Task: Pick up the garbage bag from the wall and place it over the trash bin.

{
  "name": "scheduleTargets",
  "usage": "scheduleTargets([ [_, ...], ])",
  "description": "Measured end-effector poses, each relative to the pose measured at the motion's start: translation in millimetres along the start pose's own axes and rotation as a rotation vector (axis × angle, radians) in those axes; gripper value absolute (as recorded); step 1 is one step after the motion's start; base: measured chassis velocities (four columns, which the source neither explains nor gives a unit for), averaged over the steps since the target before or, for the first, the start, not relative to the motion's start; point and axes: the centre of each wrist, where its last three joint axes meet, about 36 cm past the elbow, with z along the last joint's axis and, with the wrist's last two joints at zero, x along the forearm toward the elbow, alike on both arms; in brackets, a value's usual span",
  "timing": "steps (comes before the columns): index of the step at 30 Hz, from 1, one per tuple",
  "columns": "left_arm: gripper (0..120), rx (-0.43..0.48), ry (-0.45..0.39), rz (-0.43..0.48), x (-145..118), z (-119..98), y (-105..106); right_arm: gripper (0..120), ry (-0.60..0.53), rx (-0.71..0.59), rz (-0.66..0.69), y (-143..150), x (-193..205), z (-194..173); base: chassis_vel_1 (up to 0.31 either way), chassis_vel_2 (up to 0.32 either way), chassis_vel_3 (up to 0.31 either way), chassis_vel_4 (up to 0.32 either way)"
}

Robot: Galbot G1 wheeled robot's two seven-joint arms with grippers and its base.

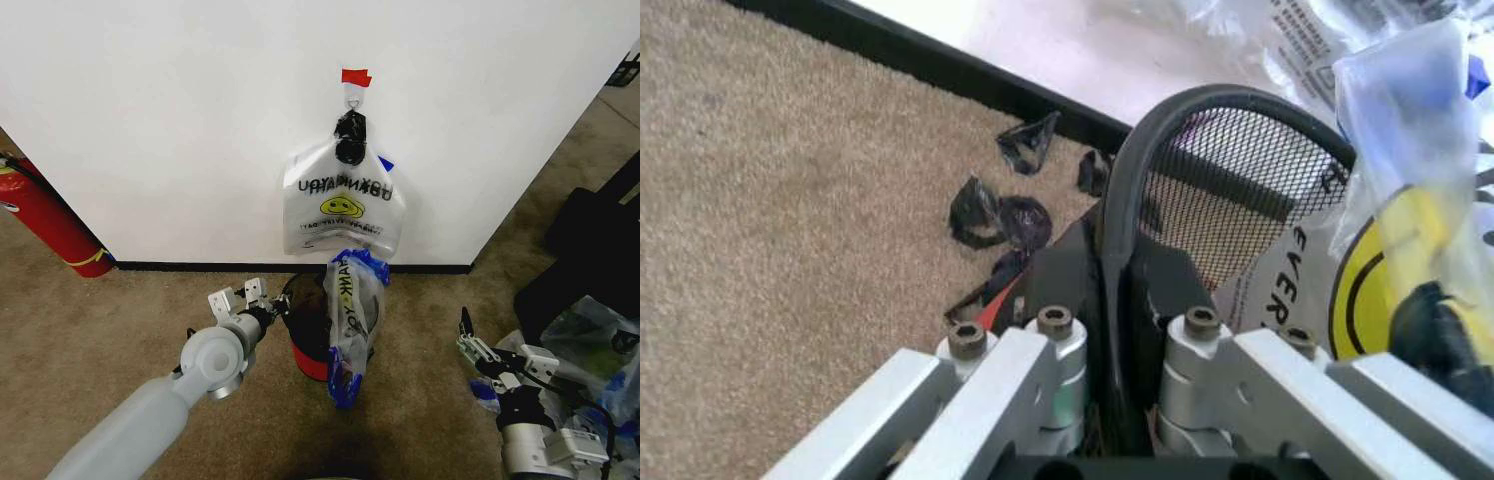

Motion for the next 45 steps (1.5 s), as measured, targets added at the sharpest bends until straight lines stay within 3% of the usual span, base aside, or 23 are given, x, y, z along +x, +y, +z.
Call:
scheduleTargets([
  [7,4,-0.011,0.007,-0.015,-3,9,8,100,0.011,0.009,-0.008,-1,0,2,0.000,0.000,0.000,0.000],
  [10,12,-0.014,0.008,-0.019,-2,11,10,100,0.012,0.010,-0.009,-1,0,2,0.000,0.000,0.000,0.000],
  [18,39,-0.038,0.009,-0.037,2,18,14,100,0.014,0.013,-0.018,-1,-2,3,0.000,0.000,0.000,0.000],
  [23,63,-0.069,-0.014,-0.049,5,13,15,100,0.020,0.015,-0.024,0,-3,5,0.000,0.000,0.000,0.000],
  [32,90,-0.128,-0.105,-0.042,23,-12,6,100,0.076,-0.009,-0.037,3,-4,1,0.000,0.000,0.000,0.000],
  [34,98,-0.181,-0.168,-0.033,37,-24,-1,100,0.128,-0.045,-0.061,6,-6,-7,0.000,0.000,0.000,0.000],
  [37,100,-0.287,-0.254,0.012,50,-36,-15,100,0.230,-0.095,-0.079,9,-7,-21,0.000,0.000,0.000,0.000],
  [39,100,-0.300,-0.263,0.019,51,-37,-17,100,0.238,-0.098,-0.080,9,-7,-22,0.000,0.000,0.000,0.000],
  [42,100,-0.462,-0.354,0.111,66,-40,-36,100,0.357,-0.156,-0.107,13,-19,-39,0.000,0.000,0.000,0.000],
  [45,100,-0.559,-0.412,0.175,80,-35,-51,100,0.420,-0.190,-0.153,17,-37,-48,0.000,0.000,0.000,0.000],
])
